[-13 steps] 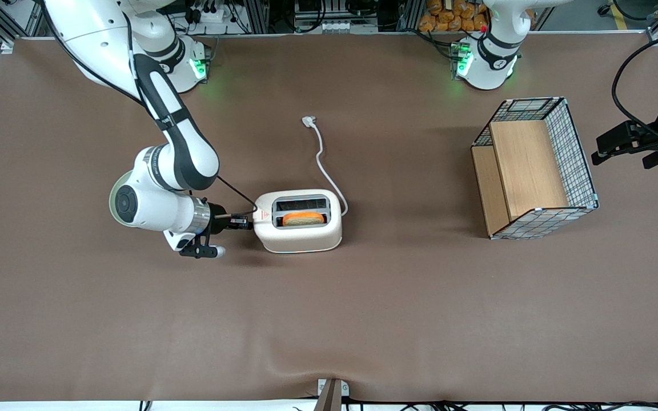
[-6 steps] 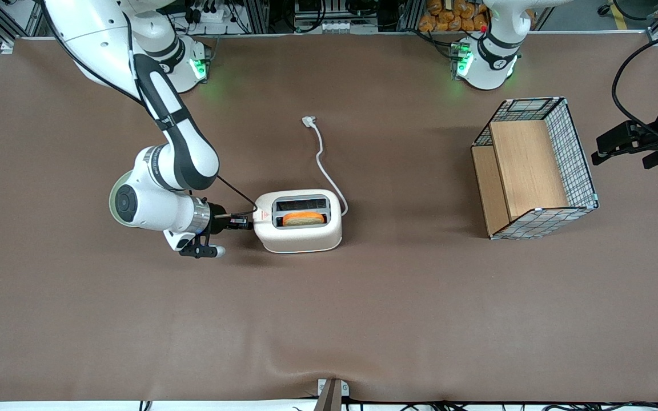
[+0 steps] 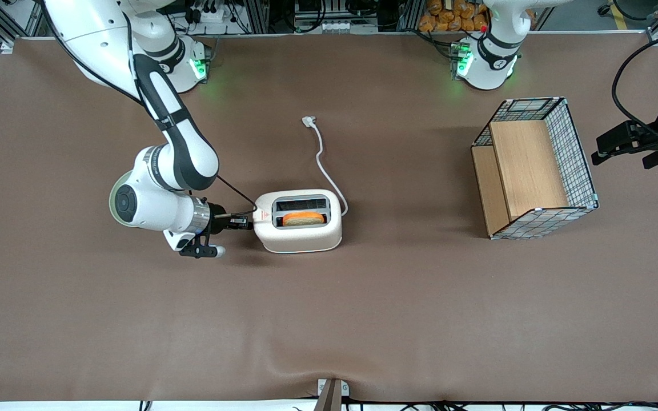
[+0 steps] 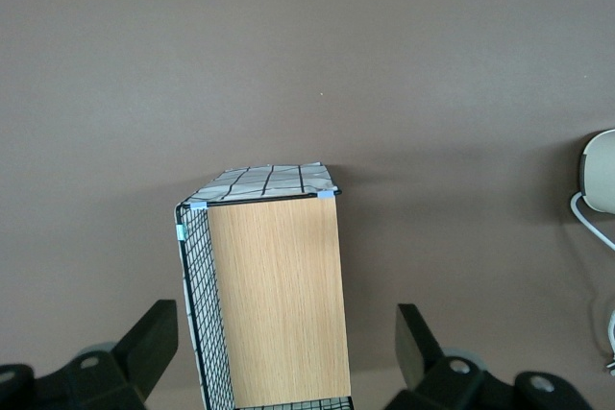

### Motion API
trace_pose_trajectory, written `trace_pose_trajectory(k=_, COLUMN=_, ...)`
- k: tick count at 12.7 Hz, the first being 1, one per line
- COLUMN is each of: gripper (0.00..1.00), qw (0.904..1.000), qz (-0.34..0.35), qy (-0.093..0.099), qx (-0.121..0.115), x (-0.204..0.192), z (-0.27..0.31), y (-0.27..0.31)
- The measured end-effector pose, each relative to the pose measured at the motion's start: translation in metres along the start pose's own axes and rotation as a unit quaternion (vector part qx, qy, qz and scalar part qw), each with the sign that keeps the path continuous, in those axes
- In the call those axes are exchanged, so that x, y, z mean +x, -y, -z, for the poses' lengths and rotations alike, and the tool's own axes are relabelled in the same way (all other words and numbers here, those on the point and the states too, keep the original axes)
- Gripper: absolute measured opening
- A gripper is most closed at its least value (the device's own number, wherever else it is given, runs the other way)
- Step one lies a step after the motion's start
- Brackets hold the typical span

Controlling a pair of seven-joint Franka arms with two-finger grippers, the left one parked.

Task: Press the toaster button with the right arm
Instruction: 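Press the toaster lever down with the right gripper and hold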

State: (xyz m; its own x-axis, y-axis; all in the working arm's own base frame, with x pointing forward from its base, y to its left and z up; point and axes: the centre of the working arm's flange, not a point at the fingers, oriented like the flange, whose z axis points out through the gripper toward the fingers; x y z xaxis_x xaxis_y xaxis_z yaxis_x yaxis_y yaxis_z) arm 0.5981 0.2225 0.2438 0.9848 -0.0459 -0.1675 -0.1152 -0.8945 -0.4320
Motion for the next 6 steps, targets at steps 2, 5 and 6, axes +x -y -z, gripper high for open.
trace_pose_trajectory(k=2, gripper=0.01, qw=1.0000, qz=0.001, qy=0.000, qx=0.000, x=0.0000, z=0.0001, y=0.0000)
trace_pose_trajectory(k=5, gripper=0.01, qw=1.0000, qz=0.002, qy=0.001, qx=0.001, x=-0.0001, z=0.0003, y=-0.0004)
trace_pose_trajectory(k=6, gripper=0.01, qw=1.0000, qz=0.001, qy=0.001, qx=0.001, x=0.0001, z=0.0005, y=-0.0008)
